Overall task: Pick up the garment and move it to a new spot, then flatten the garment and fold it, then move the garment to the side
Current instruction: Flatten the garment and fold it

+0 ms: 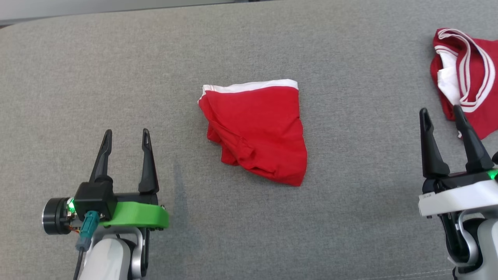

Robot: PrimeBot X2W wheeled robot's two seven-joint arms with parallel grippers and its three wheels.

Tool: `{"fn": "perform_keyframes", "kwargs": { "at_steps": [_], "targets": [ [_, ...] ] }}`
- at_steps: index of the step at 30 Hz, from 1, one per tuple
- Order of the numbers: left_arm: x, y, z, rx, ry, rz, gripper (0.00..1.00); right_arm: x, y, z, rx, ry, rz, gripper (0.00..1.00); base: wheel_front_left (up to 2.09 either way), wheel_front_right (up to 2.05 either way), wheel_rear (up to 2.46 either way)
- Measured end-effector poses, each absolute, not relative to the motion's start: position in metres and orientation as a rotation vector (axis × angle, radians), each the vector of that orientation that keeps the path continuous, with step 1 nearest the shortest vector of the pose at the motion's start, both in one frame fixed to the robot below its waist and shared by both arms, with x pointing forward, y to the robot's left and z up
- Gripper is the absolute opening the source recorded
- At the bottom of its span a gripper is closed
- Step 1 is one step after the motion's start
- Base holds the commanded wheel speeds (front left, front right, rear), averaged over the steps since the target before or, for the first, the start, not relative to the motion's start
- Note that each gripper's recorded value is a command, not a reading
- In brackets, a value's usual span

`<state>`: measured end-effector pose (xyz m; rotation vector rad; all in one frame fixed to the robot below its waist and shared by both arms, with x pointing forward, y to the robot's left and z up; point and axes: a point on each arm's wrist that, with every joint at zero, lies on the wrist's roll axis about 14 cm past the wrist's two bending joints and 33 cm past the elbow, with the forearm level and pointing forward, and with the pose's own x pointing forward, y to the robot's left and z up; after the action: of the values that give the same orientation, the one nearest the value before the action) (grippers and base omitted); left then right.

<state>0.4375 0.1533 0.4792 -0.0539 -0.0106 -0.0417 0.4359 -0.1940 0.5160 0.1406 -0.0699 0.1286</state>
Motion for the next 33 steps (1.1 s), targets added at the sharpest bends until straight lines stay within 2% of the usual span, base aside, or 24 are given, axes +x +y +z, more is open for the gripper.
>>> {"fn": "perform_keyframes", "kwargs": {
  "at_steps": [8, 22, 23, 24, 27, 33],
  "targets": [
    [0.43, 0.15, 0.487, -0.049, -0.013, -0.058, 1.0, 0.416, -0.202, 0.52, 0.136, -0.054, 0.093, 1.0, 0.0, 0.0, 0.0],
    [0.429, 0.147, 0.485, -0.048, -0.001, -0.063, 1.0, 0.419, -0.198, 0.519, 0.127, -0.033, 0.11, 1.0, 0.0, 0.0, 0.0],
    [0.429, 0.147, 0.485, -0.048, -0.002, -0.063, 1.0, 0.422, -0.195, 0.518, 0.127, -0.03, 0.12, 0.42, 0.0, 0.0, 0.0],
    [0.431, 0.148, 0.485, -0.047, -0.002, -0.062, 1.0, 0.427, -0.189, 0.518, 0.127, -0.026, 0.141, 0.0, 0.0, 0.0, 0.0],
    [0.438, 0.146, 0.487, -0.046, -0.015, -0.066, 1.0, 0.441, -0.154, 0.506, 0.138, 0.022, 0.243, 0.0, 0.0, 0.0, 0.0],
    [0.444, 0.152, 0.485, -0.048, -0.025, -0.044, 1.0, 0.452, -0.046, 0.474, 0.207, 0.145, 0.533, 0.0, 0.0, 0.0, 0.0]
  ]
}}
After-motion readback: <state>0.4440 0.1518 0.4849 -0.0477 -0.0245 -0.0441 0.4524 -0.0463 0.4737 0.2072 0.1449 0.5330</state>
